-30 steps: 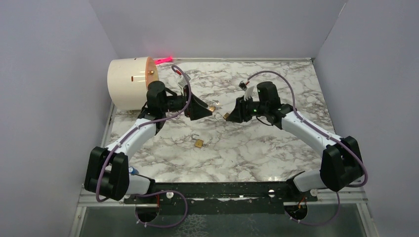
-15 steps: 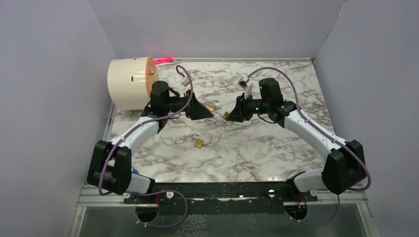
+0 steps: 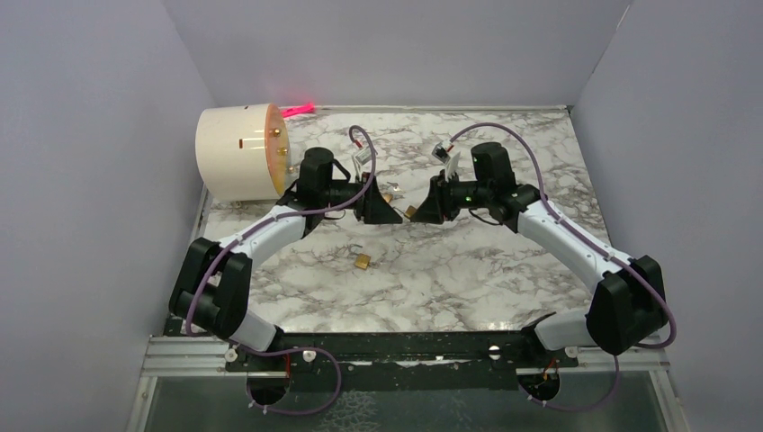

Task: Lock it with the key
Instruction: Pick up the lock from the center of the board.

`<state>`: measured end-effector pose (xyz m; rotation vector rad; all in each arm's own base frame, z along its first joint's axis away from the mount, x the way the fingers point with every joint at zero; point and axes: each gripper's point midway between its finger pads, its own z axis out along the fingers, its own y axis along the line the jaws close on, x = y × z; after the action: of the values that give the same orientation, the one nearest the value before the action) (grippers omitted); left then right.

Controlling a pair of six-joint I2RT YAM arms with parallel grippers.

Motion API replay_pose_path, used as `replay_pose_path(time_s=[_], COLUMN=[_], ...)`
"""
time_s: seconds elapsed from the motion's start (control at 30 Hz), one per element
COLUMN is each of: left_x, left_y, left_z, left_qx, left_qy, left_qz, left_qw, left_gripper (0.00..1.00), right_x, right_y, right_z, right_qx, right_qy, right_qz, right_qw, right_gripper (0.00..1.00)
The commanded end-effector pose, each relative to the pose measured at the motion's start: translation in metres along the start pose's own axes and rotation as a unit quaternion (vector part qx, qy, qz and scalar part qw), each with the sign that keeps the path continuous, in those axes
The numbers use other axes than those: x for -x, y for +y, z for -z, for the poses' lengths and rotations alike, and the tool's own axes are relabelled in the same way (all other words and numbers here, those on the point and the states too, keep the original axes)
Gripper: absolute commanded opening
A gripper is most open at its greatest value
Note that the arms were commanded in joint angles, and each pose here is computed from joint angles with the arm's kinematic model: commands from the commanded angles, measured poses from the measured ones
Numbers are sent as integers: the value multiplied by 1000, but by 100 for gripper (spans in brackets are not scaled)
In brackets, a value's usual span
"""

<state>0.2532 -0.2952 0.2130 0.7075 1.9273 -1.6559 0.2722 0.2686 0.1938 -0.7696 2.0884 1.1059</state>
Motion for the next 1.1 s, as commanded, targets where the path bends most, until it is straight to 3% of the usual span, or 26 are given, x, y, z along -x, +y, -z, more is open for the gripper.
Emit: replay_pose_path(time_s=[0.0,0.1,0.53,0.8,1.07], left_x=[7,5,5,12,27], left_y=[8,11,14,14,11], left_z=[-2,-2,-3,1,11], left_qx=[22,25,30,41,45], left_qy=[4,11,12,3,-26], left_qz=[-24,-23,-20,-29,-38], left_qw=[999,999,999,999,998], left_gripper=[45,36,25,48,51], right_x=[19,17,14,11,8], right_y=[18,17,17,16,15], right_z=[10,10,9,8,6], right_qx=[21,21,23,24,27], right_qy=[-23,-22,-18,-15,-9], right_qz=[29,29,27,24,21], right_qw=[999,999,999,999,999], right_gripper=[16,16,16,16,16])
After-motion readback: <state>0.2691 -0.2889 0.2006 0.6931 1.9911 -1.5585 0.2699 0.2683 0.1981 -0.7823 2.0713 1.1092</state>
